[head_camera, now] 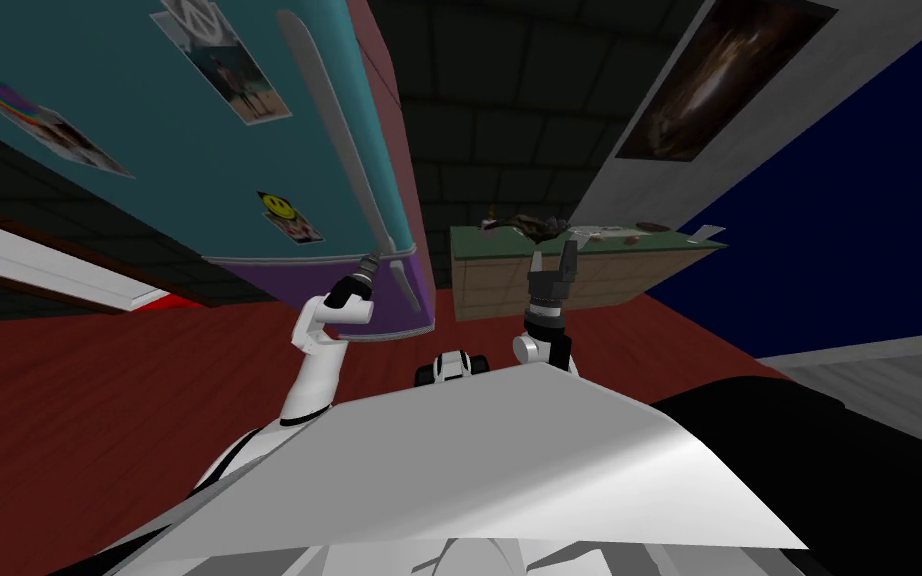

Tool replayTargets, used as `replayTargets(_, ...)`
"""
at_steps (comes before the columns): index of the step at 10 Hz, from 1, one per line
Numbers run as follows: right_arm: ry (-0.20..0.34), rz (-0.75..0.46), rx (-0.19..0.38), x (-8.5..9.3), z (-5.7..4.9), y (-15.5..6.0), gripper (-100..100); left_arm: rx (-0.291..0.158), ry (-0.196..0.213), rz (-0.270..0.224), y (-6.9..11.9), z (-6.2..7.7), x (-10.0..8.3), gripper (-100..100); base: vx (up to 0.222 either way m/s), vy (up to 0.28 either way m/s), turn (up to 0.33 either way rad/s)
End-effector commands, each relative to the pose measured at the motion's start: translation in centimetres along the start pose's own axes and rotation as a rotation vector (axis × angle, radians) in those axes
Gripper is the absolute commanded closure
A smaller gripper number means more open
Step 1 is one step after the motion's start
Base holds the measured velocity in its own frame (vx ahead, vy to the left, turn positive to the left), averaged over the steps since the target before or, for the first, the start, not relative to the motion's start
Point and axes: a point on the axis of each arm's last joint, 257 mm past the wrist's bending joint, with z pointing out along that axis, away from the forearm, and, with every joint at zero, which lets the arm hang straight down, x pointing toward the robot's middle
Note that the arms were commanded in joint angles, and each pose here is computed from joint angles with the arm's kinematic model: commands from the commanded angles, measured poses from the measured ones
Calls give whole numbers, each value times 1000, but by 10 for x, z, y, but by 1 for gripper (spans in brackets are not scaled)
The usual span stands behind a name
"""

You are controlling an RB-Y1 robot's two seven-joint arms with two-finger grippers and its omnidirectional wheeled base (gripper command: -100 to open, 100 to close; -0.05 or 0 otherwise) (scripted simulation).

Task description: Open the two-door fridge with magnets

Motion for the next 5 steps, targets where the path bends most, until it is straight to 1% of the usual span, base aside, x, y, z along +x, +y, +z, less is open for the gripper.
replayTargets(1, 0, 0, 0, 0, 0, 0, 0, -39, -28, 33, 11, 5, -15, -100, 202, -204, 12)
replayTargets(2, 0, 0, 0, 0, 0, 0, 0, -50, -37, 43, 14, 6, -21, -100, 208, -183, 14)
replayTargets(3, 0, 0, 0, 0, 0, 0, 0, -41, -31, 35, 12, 6, -16, -100, 95, -77, 6)
replayTargets(4, 0, 0, 0, 0, 0, 0, 0, -47, -36, 44, 9, 6, -21, -100, 107, -45, -40)
replayTargets(5, 0, 0, 0, 0, 0, 0, 0, -43, -34, 40, 10, 6, -19, -100, 60, -25, 3)
